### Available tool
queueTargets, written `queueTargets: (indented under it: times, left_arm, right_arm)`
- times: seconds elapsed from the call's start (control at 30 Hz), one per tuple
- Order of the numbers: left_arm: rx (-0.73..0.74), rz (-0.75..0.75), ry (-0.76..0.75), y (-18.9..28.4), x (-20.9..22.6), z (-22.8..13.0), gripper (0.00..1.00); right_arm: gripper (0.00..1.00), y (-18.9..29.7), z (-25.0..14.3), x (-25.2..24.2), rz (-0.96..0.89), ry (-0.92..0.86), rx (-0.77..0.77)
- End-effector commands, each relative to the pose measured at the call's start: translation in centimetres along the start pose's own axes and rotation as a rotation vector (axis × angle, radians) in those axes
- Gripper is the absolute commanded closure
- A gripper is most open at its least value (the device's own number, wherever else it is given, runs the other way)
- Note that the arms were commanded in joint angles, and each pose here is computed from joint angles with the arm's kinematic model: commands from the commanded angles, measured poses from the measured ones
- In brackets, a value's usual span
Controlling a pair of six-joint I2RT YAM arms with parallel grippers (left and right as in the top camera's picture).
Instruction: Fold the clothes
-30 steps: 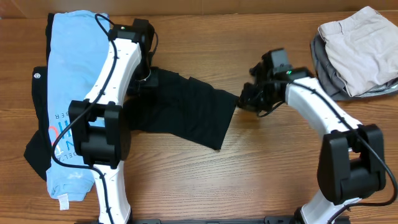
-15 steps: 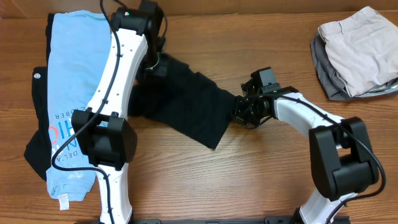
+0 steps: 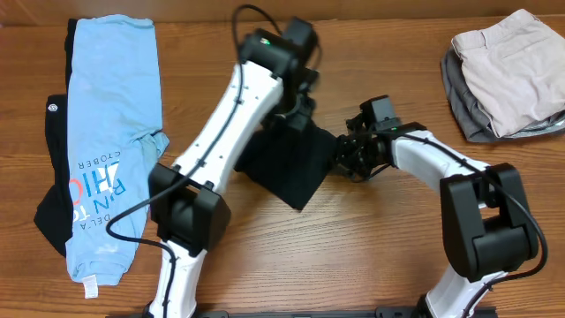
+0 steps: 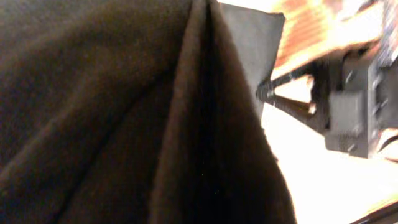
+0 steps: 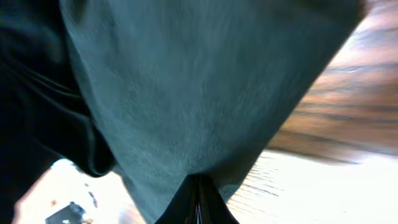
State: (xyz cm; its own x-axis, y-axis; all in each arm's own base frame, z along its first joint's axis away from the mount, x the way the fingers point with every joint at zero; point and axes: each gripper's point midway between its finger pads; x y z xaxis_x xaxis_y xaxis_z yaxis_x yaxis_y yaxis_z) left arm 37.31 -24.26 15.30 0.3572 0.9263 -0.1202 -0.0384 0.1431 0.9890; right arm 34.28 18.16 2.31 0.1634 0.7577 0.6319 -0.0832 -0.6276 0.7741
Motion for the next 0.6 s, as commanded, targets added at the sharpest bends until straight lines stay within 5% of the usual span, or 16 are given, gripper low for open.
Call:
queueTargets:
  times: [0.0, 0.07, 0.1, 0.13, 0.23, 0.37, 0.57]
  left_arm:
    - [0.001, 0.068, -0.013, -0.5, 0.3, -0.2, 0.95]
    - [0.009, 0.071, -0.017, -1.1, 0.2, -0.3, 0.88]
    - [0.014, 0.072, -0.016, -1.5, 0.3, -0.4, 0.76]
    - [0.019, 0.072, -0.016, -1.9, 0.3, -0.5, 0.61]
    - [0.025, 0.056, -0.019, -3.1, 0.1, -0.5, 0.43]
    - [0.038, -0.041, -0.055, -4.2, -1.6, -0.7, 0.32]
    - [0.034, -0.108, -0.075, -4.5, -3.4, -0.7, 0.33]
  right_arm:
    - [0.96, 6.4, 3.3, 2.8, 0.152, 0.037, -0.117]
    - [0.96, 11.3, 4.7, 4.2, 0.215, 0.072, -0.204]
    - [0.96, 13.6, 5.2, 4.7, 0.237, 0.083, -0.243]
    - [0.92, 16.3, 5.5, 5.2, 0.254, 0.095, -0.29]
    - [0.76, 23.2, 5.8, 5.9, 0.261, 0.121, -0.426]
    - [0.65, 30.2, 5.4, 5.7, 0.239, 0.126, -0.584]
    - [0.61, 34.0, 4.3, 4.1, 0.206, 0.094, -0.68]
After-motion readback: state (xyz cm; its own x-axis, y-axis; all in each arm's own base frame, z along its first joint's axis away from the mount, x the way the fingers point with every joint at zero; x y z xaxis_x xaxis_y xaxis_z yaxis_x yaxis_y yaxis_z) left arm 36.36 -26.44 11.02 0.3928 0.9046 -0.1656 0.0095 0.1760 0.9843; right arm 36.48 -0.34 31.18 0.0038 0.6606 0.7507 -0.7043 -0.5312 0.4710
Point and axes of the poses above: each gripper's point midway between its finger pads, its own y axis back along the fingers, its own x axis along the line the jaws close on, z = x × y, and after that the axes turned 6 degrees about y, right-handed
